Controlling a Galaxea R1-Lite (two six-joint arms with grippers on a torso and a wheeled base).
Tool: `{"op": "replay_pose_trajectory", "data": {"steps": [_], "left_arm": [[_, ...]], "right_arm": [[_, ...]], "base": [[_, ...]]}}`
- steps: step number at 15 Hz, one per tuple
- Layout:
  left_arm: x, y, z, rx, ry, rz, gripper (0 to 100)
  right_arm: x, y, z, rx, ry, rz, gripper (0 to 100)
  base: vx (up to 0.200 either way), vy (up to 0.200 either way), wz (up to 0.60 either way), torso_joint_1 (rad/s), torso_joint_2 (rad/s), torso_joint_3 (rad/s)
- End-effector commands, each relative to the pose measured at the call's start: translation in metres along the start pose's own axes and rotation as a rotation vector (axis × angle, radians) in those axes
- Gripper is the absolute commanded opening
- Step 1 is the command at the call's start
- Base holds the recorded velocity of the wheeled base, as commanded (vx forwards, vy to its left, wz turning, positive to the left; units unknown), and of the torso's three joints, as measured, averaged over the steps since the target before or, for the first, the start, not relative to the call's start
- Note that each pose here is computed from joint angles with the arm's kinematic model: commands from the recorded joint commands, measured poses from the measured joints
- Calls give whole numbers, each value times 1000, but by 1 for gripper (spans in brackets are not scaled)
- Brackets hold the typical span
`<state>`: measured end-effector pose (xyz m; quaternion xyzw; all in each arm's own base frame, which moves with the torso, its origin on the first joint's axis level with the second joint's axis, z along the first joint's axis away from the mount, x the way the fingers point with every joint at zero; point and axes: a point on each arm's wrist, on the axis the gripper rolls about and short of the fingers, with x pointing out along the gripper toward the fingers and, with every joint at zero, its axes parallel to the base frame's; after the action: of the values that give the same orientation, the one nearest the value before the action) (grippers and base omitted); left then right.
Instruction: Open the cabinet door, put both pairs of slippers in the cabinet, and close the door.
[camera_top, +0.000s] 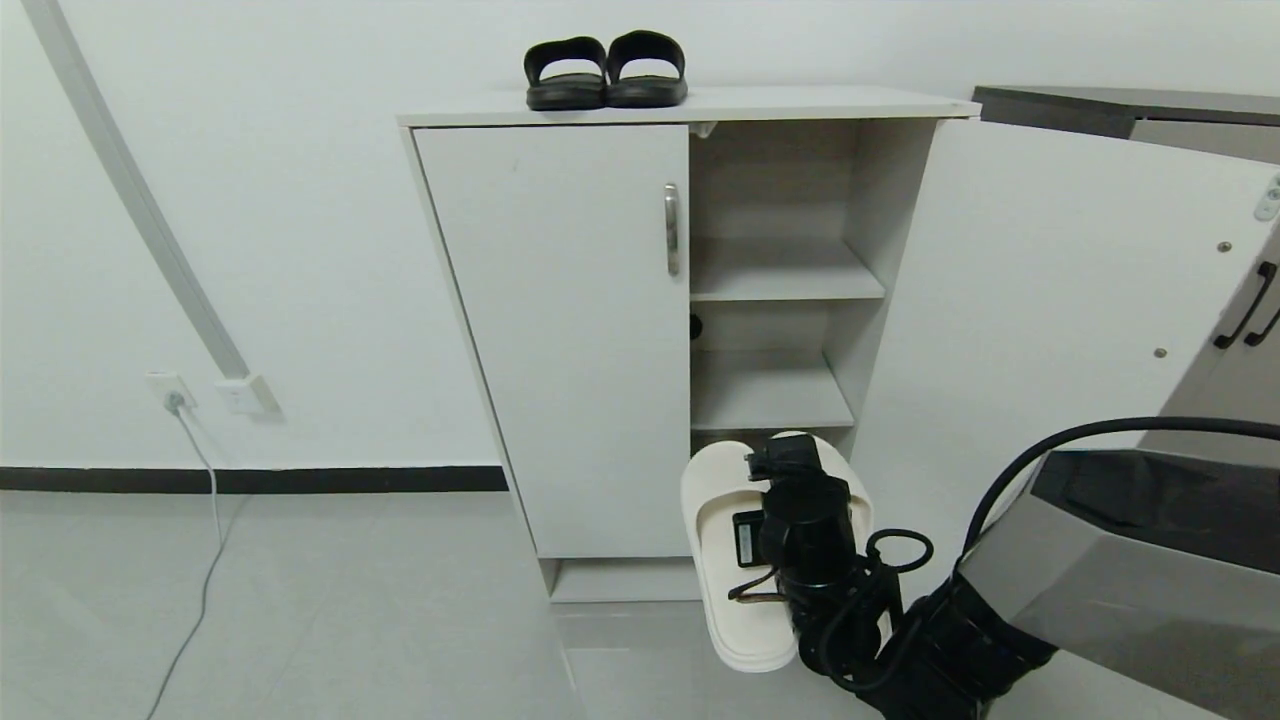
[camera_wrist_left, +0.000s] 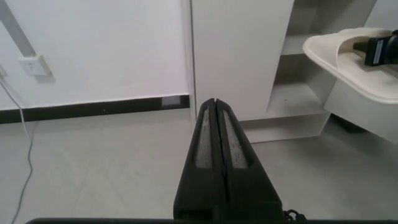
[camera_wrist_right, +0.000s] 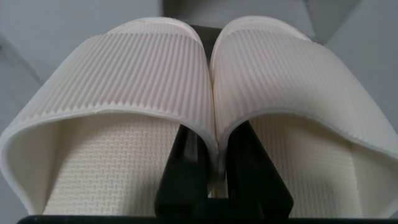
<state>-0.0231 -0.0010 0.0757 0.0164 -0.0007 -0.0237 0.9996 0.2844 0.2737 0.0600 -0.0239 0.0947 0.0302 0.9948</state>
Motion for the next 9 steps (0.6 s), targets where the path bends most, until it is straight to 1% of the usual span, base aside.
{"op": "replay_pose_trajectory", "data": {"steps": [1,3,5,9], "left_arm": [[0,0,0,-1,2,0,0],[0,0,0,-14,1,4,0],[0,0,0,-14,1,4,0],[0,0,0,-11,1,4,0]], "right_arm": [[3,-2,-2,-1,4,-8,0],[5,-1,-4,-1,4,-9,0],[7,2,-2,4,-5,-2,0],[27,11,-1,24,-34,-13,0]], "base": [[0,0,0,0,0,0],[0,0,0,0,0,0],[0,0,0,0,0,0],[0,0,0,0,0,0]]}}
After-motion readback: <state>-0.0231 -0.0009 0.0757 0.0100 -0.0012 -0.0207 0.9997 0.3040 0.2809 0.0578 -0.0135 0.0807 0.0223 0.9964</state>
